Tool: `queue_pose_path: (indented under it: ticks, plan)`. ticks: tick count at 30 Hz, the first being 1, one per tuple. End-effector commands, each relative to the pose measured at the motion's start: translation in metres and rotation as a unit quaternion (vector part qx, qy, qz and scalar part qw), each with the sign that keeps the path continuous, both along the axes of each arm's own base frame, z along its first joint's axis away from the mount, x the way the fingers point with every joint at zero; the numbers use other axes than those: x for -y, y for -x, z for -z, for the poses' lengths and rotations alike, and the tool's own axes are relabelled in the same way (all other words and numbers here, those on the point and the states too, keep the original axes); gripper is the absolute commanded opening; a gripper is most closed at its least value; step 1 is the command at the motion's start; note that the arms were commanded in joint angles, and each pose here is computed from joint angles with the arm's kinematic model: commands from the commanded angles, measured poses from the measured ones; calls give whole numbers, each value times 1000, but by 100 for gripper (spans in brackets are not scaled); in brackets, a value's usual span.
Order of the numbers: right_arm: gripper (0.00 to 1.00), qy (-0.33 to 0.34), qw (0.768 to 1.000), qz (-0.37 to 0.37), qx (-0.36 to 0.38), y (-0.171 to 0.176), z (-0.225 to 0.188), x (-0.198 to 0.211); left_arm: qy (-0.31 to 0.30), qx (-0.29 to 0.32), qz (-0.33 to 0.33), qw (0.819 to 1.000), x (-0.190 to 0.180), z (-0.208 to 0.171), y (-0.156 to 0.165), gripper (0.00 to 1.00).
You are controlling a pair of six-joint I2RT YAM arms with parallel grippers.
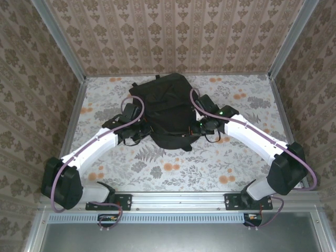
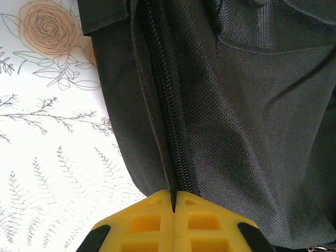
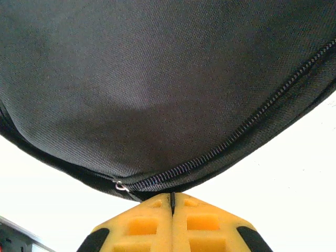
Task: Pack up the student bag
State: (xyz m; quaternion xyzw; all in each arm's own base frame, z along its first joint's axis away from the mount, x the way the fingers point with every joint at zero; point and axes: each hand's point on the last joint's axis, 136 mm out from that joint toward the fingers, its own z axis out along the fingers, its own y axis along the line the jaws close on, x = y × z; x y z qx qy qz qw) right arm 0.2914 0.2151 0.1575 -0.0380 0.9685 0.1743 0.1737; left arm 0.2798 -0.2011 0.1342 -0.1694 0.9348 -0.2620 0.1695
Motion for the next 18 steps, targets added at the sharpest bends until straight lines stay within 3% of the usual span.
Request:
queue_pose_path:
  ticks: [1, 5, 13, 18]
  plan:
    - [0, 3, 1000, -18, 12, 10, -4, 5, -53, 4, -5, 999, -22, 3, -8, 0]
    - [0, -27, 999, -39, 12, 28, -6, -19, -80, 4, -5, 997, -32, -2, -21, 0]
    - [0, -170, 985, -36, -20, 44, -25, -109, -115, -5, -3, 993, -49, -15, -44, 3]
    - [0, -234, 971, -7, -43, 23, -25, -159, -128, -23, -39, 991, -78, -18, -45, 22]
